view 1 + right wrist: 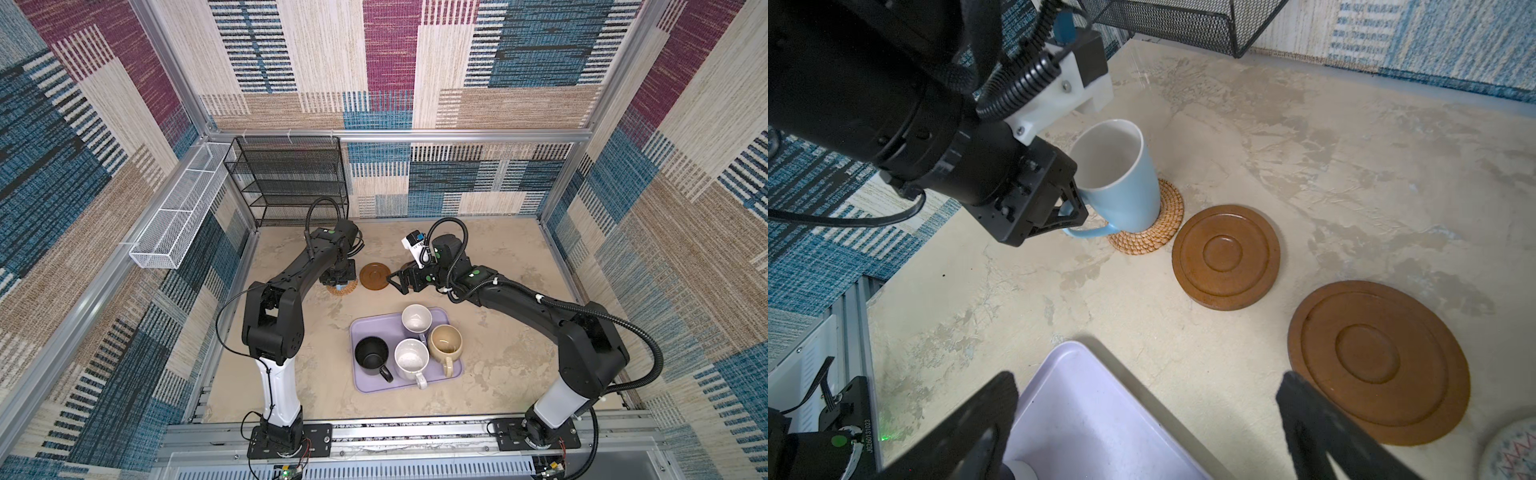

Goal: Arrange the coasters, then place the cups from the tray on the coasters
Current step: 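Lower the light blue mug onto the wicker coaster and open left gripper, then move right gripper down over the lilac mug while left gripper withdraws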

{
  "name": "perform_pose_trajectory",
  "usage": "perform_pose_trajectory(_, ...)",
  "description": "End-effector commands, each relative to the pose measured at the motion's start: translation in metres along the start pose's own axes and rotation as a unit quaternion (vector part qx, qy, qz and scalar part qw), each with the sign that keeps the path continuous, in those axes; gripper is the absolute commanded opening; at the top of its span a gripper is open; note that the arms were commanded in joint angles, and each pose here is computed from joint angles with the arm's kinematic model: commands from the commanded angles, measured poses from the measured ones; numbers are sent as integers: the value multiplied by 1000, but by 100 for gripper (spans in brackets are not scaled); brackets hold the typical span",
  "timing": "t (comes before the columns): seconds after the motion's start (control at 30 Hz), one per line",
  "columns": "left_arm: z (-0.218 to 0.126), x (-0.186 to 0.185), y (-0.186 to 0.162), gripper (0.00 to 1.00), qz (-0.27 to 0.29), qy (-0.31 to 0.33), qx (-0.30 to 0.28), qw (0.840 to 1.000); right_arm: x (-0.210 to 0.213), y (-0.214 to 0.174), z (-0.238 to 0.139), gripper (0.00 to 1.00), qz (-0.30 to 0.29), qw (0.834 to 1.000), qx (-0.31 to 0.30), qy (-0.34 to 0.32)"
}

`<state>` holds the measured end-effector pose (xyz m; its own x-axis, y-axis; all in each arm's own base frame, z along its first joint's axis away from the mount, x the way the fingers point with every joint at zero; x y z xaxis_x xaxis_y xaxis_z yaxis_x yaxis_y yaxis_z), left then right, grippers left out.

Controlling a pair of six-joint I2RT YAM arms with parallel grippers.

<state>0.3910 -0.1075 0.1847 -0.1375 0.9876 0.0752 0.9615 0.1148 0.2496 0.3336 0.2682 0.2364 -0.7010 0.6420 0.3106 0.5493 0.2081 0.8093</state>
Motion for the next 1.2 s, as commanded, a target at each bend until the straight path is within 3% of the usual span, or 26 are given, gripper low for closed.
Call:
perform_pose_trajectory(0.0,0,-1,3,5,-15,-9,-6,1000,3,5,-3,100,-10,1000,-9,7)
perform_pose_trajectory(0.23,-11,2,2,24,-23,-18,-16,999,3,5,-4,100,-9,1000,-8,7)
perform_pose_trajectory(0.37,-20,5,0,41,-27,-21,-27,999,2,5,-4,100,-2,1000,-4,-3)
perform_pose_trajectory(0.53,-50,9,0,68,-37,-44,-63,996,-2,10,-11,100,17,999,2,-41)
perform_pose_trajectory(0.6,-68,9,0,85,-45,-72,-91,992,-2,10,-17,100,32,998,3,-56)
perform_pose_trajectory(0.67,-85,7,0,93,-51,-111,-118,985,-2,9,-23,100,48,997,4,-66)
perform_pose_trajectory(0.87,-125,-5,-4,97,-55,-258,-193,945,2,-7,-42,100,85,991,40,-93)
perform_pose_trajectory(0.97,-131,-20,-12,98,-47,-339,-220,913,14,-15,-51,100,77,994,64,-43)
perform_pose_trajectory(1.17,-108,-45,-57,99,-9,-325,-188,927,13,-53,-67,99,77,986,104,-110)
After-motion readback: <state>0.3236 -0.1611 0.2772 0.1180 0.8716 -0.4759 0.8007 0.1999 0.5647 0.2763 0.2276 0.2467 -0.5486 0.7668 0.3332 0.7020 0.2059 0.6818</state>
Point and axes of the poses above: each gripper's point midway between its finger pads, its own z axis out along the fingers, its own x axis along the line the jaws close on, y = z × x, the point moved 8 cm from there along -z, back along the fingers, and after that the axes turned 1 degree about -z, right-handed, at the moved point
